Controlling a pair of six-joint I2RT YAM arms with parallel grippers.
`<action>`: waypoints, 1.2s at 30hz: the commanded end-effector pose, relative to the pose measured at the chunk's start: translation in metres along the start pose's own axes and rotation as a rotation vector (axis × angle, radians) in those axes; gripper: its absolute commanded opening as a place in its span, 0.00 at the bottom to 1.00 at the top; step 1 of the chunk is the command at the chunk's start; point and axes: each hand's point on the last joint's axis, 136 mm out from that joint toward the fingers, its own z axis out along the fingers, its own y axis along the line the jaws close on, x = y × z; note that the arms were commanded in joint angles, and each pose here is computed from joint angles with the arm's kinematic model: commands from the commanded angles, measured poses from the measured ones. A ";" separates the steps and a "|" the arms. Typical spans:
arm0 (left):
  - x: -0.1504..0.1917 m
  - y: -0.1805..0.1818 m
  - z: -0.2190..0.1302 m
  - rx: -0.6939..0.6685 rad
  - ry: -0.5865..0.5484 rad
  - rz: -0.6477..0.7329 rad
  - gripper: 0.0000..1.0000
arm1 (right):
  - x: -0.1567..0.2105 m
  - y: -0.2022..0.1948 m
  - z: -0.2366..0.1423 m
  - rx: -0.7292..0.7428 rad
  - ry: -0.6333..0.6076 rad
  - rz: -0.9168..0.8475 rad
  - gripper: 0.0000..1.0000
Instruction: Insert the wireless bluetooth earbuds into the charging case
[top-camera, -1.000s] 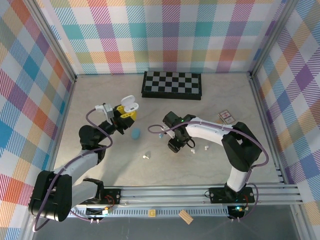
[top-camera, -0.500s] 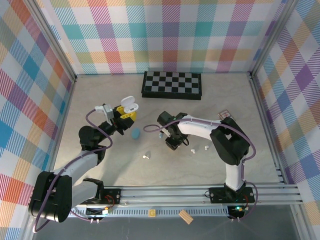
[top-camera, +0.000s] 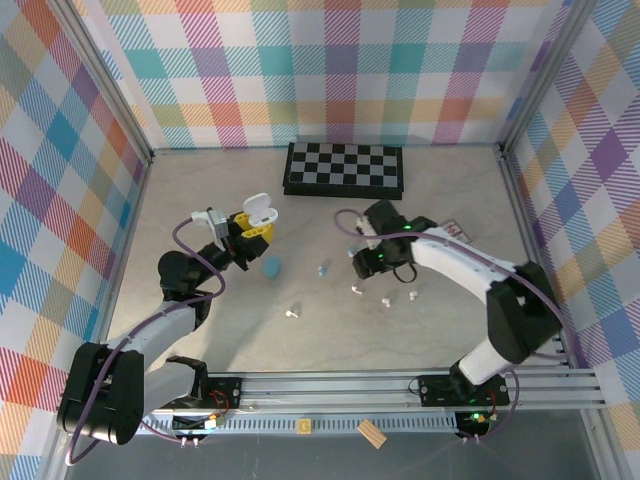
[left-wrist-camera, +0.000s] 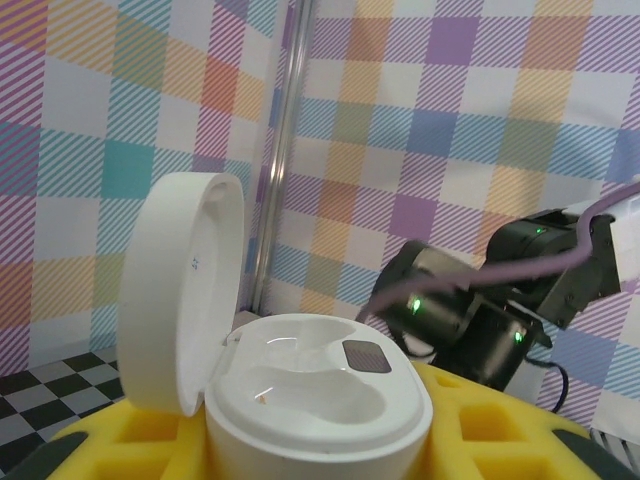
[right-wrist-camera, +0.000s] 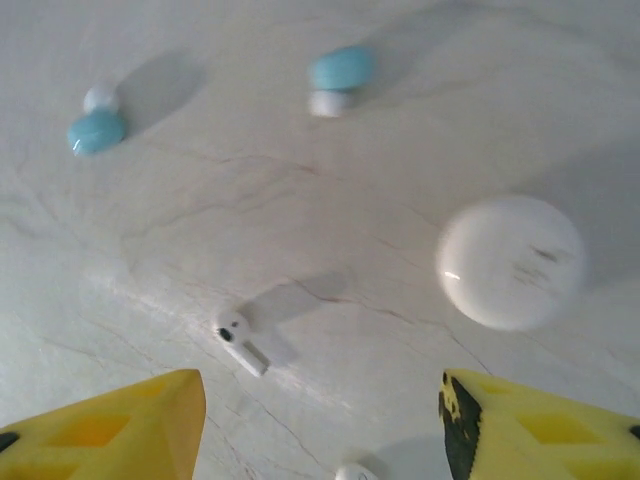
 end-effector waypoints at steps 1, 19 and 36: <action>-0.008 -0.010 0.003 0.049 -0.017 0.051 0.35 | 0.013 -0.016 -0.006 -0.089 -0.012 0.289 0.63; 0.001 -0.026 0.010 0.103 0.008 0.052 0.35 | 0.067 -0.091 0.014 -0.039 0.039 0.755 0.62; 0.007 -0.028 0.010 0.088 0.054 0.081 0.35 | 0.083 -0.081 0.033 -0.105 0.077 0.882 0.56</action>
